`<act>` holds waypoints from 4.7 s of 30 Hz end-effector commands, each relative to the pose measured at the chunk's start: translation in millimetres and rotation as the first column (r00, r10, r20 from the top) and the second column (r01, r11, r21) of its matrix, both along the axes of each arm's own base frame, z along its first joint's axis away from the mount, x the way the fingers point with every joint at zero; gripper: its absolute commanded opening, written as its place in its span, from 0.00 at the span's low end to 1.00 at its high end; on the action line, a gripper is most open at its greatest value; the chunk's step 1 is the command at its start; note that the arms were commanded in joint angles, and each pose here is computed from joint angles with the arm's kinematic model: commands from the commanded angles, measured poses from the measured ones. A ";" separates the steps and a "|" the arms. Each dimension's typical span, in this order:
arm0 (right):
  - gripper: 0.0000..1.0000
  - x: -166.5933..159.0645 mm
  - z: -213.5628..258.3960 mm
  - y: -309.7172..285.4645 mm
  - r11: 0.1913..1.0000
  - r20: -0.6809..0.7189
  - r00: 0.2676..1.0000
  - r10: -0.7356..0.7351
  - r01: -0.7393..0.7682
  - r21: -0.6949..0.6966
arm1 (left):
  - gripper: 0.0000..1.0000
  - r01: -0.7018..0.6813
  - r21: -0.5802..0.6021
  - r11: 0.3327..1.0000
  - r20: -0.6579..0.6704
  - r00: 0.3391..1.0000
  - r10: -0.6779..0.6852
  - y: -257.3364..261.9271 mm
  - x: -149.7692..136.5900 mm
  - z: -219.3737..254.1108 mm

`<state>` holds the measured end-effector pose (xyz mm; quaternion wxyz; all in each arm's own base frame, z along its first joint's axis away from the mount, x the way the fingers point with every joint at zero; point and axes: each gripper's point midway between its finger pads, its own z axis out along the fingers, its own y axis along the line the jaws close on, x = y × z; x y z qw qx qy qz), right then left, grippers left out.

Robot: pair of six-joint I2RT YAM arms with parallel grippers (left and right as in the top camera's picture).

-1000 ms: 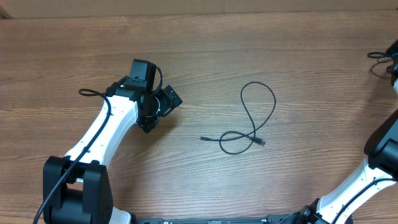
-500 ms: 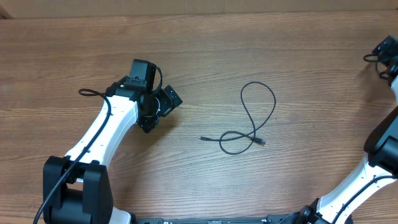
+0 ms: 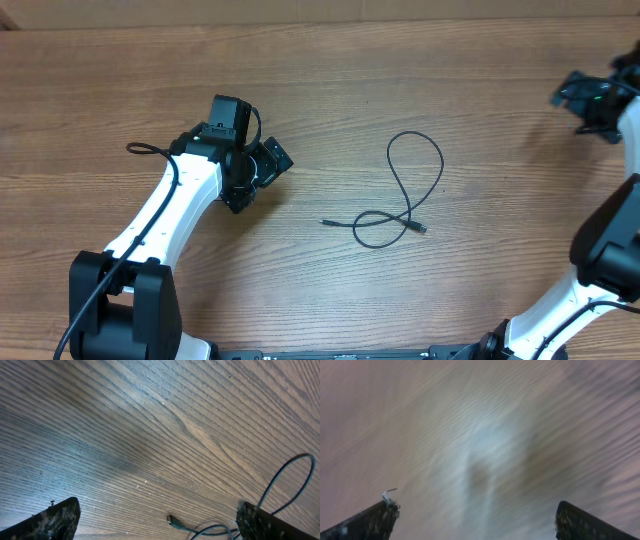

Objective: Untangle cables

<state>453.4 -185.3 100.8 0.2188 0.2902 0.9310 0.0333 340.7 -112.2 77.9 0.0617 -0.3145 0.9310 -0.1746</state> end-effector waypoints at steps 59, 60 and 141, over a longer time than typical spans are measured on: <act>0.04 -63.8 -86.0 170.6 0.940 -0.370 0.879 0.302 -0.339 -0.038 | 0.99 -0.003 -0.008 1.000 -0.010 1.000 0.003 -2.4 -2.2 -1.7; 0.04 -55.3 -80.4 159.9 0.941 -0.348 0.890 0.296 -0.335 -0.057 | 1.00 -0.003 -0.008 1.000 -0.010 1.000 0.003 -2.4 -2.2 -1.7; 1.00 -356.2 225.6 202.9 0.953 0.611 0.735 0.294 -0.179 -0.243 | 1.00 -0.003 -0.008 1.000 -0.010 1.000 0.003 -2.4 -2.2 -1.5</act>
